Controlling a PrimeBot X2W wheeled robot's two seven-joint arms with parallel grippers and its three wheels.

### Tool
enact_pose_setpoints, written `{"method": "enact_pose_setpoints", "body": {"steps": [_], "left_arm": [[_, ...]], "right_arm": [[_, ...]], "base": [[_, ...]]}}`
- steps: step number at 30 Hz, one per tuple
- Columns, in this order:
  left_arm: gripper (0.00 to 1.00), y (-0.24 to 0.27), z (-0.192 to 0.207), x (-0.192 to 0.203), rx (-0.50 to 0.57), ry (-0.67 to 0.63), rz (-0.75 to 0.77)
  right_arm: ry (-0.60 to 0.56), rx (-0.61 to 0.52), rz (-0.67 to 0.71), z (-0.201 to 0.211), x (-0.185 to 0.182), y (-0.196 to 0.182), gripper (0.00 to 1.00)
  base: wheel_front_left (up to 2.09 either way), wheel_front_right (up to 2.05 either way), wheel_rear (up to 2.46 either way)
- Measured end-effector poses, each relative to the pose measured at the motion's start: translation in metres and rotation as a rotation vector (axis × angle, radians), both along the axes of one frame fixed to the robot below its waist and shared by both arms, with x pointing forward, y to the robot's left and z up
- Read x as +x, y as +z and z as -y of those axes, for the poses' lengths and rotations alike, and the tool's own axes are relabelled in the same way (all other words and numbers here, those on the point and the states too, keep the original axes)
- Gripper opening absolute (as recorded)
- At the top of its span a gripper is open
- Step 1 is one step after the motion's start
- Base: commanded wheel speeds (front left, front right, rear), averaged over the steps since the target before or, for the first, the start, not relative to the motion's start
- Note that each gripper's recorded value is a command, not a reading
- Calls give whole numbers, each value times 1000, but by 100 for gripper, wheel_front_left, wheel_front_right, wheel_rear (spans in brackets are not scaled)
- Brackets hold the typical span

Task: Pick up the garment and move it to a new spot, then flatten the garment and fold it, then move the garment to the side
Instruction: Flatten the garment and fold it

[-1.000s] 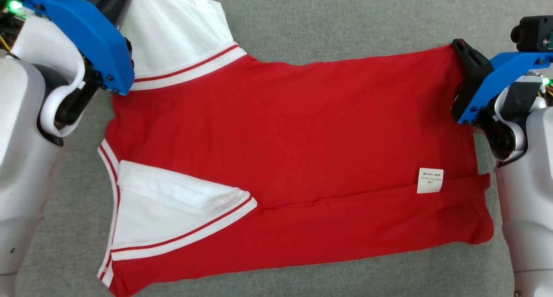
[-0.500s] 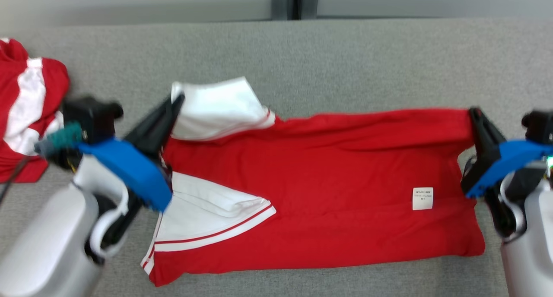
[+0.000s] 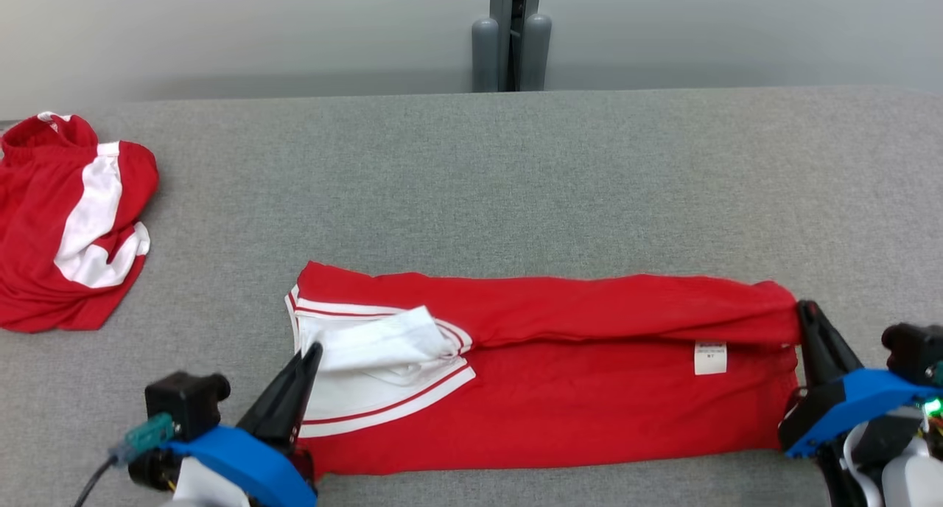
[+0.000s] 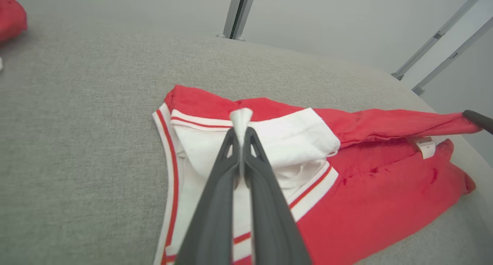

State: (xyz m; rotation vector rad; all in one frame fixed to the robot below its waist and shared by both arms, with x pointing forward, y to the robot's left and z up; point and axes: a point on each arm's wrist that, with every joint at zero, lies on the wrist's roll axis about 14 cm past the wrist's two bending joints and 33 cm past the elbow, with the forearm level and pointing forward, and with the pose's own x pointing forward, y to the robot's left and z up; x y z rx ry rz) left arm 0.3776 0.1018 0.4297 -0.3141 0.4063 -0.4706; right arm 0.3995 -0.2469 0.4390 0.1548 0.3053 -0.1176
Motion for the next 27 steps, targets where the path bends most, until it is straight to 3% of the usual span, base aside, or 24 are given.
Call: {"method": "enact_pose_setpoints", "body": {"steps": [1, 2, 3, 11, 20, 27], "left_arm": [[40, -3, -2, -3, -6, 14, -3], [56, -4, -3, -6, -18, 31, -6], [100, -6, -5, -10, -32, 50, -10], [100, 11, -30, -11, -109, 237, 76], [100, 47, -58, 1, -35, 359, 242], [100, 40, -67, -3, -10, 416, 227]], "right_arm": [[-2, 2, 5, -1, -4, 0, 37], [-3, 2, 7, -2, -7, -1, 100], [-7, -1, 10, -2, -10, -2, 100], [-59, -21, 19, 11, -29, -3, 100], [-36, -53, 6, 6, -24, -4, 100], [-2, -25, -115, -8, -25, -38, 100]], "base": [[0, 0, 0], [0, 0, 0], [0, 0, 0], [0, 0, 0], [0, 0, 0], [0, 0, 0]]}}
